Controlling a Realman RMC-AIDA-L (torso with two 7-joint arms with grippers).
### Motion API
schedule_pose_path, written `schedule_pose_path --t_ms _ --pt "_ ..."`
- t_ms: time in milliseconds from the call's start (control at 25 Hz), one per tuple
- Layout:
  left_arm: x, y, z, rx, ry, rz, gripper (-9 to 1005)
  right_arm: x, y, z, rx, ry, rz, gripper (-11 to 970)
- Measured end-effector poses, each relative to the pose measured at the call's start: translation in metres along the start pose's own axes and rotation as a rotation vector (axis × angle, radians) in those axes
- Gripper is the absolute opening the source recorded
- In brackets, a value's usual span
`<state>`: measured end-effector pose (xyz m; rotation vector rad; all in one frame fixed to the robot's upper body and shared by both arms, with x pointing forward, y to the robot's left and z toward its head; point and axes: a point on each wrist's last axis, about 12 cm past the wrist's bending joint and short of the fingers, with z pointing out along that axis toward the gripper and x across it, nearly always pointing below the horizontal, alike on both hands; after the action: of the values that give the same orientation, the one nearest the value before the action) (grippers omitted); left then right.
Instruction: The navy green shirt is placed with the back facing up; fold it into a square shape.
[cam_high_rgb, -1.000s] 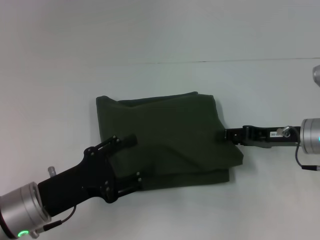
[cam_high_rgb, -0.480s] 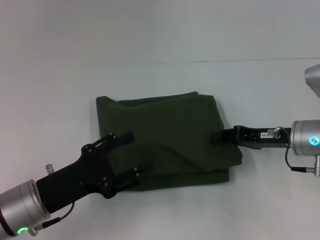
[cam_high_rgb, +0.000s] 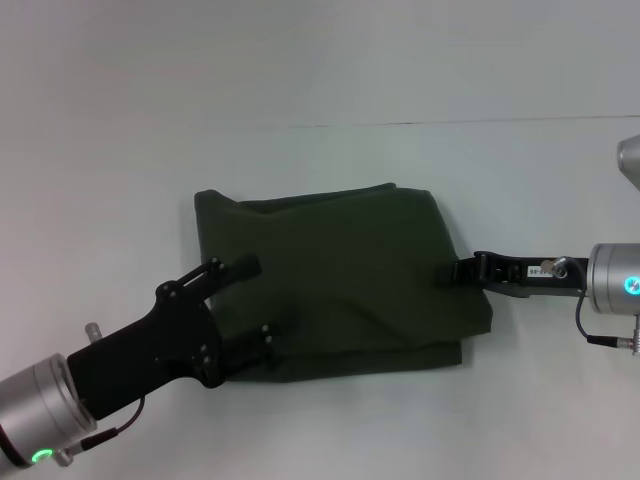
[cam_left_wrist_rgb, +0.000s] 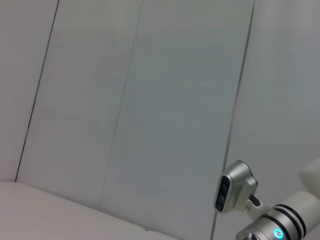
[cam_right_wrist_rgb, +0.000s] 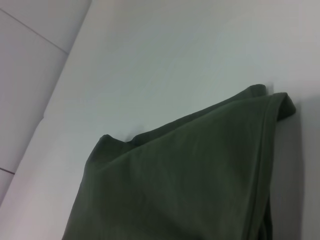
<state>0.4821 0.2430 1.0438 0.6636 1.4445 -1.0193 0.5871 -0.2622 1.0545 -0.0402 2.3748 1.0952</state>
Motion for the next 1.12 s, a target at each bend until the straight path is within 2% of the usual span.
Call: schedule_pose_path --t_ms 720,1120 --pt "0.001 0.0 0.0 -0.008 0.004 -0.006 826 0.015 -0.01 -0.011 -0.022 -0.04 -0.007 35" --pt "0.001 0.001 0.001 -0.006 0.004 -0.007 826 0.021 -0.009 -0.011 -0.051 -0.041 -0.004 35"
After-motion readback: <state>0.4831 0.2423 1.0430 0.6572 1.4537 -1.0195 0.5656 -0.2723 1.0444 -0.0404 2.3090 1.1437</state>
